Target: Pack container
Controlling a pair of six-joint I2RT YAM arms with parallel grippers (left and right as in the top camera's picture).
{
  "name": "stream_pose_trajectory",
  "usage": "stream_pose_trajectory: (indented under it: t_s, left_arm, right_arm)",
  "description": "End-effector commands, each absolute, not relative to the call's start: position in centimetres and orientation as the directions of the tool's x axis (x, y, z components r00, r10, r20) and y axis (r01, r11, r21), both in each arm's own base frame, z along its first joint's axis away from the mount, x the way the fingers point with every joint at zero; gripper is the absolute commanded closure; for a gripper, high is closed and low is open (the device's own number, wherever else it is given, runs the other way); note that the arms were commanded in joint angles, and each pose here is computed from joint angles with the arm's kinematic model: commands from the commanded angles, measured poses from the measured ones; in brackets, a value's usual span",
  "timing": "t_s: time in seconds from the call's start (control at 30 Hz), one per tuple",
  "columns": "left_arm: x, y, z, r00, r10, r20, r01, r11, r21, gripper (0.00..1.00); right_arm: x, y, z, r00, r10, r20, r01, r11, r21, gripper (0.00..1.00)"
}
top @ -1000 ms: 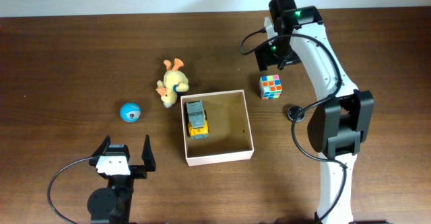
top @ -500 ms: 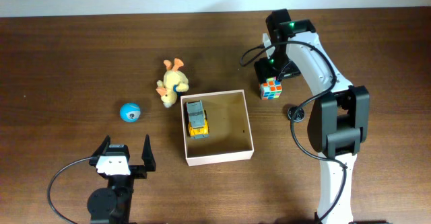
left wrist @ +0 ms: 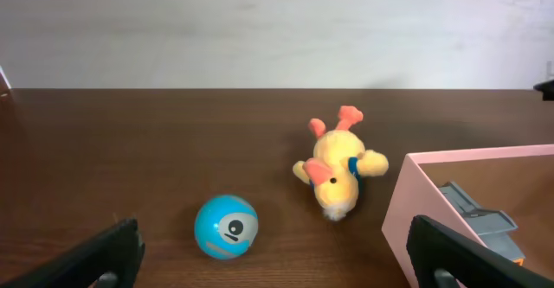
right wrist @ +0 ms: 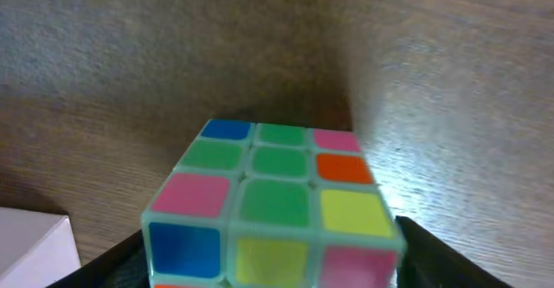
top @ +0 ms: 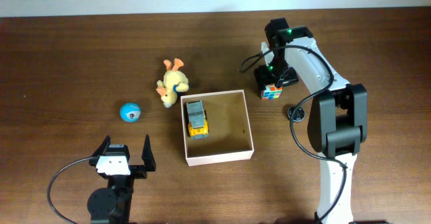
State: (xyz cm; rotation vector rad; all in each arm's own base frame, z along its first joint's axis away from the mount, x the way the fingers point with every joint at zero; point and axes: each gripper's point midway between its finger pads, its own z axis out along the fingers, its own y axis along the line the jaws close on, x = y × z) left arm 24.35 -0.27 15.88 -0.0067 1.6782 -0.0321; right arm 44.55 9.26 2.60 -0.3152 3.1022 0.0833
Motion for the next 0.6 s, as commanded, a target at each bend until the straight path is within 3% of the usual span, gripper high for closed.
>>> stream_pose_trajectory:
  t_s: [0.0, 0.23, 0.57]
  left_arm:
    - [24.38, -0.34, 15.54, -0.111, -0.03, -0.993, 0.021, 0.999, -0.033, 0.01]
    - [24.38, -0.33, 15.54, -0.111, -0.03, -0.993, 0.02, 0.999, -0.033, 0.01]
    - [24.38, -0.34, 15.54, -0.111, -0.03, -0.993, 0.021, 0.999, -0.033, 0.01]
  right_arm:
    - [44.15, 9.79, 2.07, -0.978, -0.206, -0.016, -0.207, 0.975, 0.076, 0.26]
    - [44.3, 9.82, 2.08, -0.978, -0.206, -0.022, -0.207, 0.975, 0.075, 0.38]
    - [44.31, 9.82, 2.08, -0.978, -0.207, -0.022, -0.208, 0.975, 0.075, 0.39]
